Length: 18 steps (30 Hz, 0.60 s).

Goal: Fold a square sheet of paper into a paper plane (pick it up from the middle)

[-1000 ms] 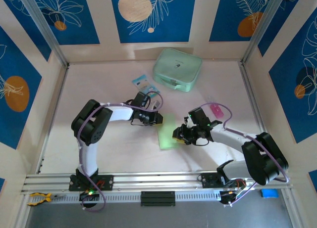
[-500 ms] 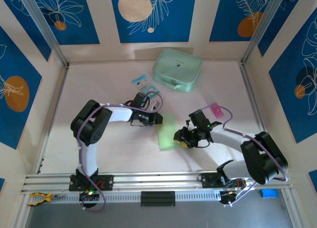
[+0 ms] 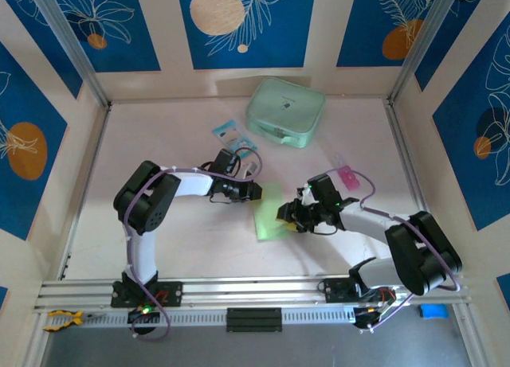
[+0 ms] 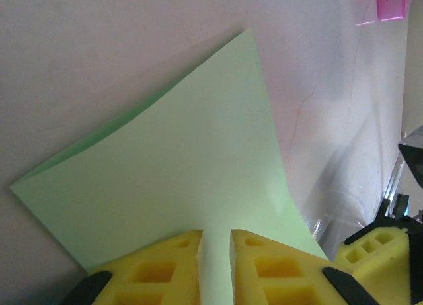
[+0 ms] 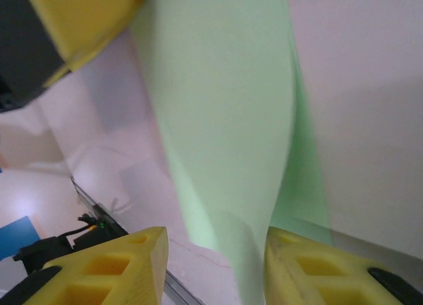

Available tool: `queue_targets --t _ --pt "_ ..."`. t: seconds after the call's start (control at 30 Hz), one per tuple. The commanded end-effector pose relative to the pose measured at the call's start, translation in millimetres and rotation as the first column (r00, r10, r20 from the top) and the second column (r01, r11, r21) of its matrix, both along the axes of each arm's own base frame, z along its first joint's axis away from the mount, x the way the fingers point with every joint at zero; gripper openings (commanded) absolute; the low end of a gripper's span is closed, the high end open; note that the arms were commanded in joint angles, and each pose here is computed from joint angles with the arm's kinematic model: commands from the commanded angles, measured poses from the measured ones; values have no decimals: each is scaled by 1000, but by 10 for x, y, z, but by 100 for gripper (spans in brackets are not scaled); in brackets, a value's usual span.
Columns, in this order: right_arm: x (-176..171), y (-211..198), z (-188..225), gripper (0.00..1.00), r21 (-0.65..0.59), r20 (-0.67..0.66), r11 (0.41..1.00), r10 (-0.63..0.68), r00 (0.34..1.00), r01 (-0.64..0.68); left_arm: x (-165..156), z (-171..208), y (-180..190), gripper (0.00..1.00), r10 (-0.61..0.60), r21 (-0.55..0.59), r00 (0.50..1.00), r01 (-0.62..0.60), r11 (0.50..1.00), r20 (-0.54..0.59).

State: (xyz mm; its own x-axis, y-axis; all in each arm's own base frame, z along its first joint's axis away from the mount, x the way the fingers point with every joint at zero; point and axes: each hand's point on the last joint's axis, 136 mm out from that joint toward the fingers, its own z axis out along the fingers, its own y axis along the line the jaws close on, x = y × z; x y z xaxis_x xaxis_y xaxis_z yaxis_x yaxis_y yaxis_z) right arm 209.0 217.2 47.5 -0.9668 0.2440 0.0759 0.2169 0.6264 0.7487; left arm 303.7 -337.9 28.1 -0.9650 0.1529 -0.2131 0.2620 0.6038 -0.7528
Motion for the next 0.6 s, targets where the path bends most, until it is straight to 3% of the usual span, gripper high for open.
queue_targets --t 0.0,0.2,0.57 --pt "108 82 89 42 80 21 997 9 1000 -10 -121 -211 86 20 -14 45 999 16 999 -39" --pt "190 126 120 42 142 42 989 28 999 -33 -119 -189 79 20 -12 40 999 13 999 -41" --pt "20 -44 -72 43 69 -54 997 -12 998 16 -98 -155 73 20 -10 39 999 11 999 -35"
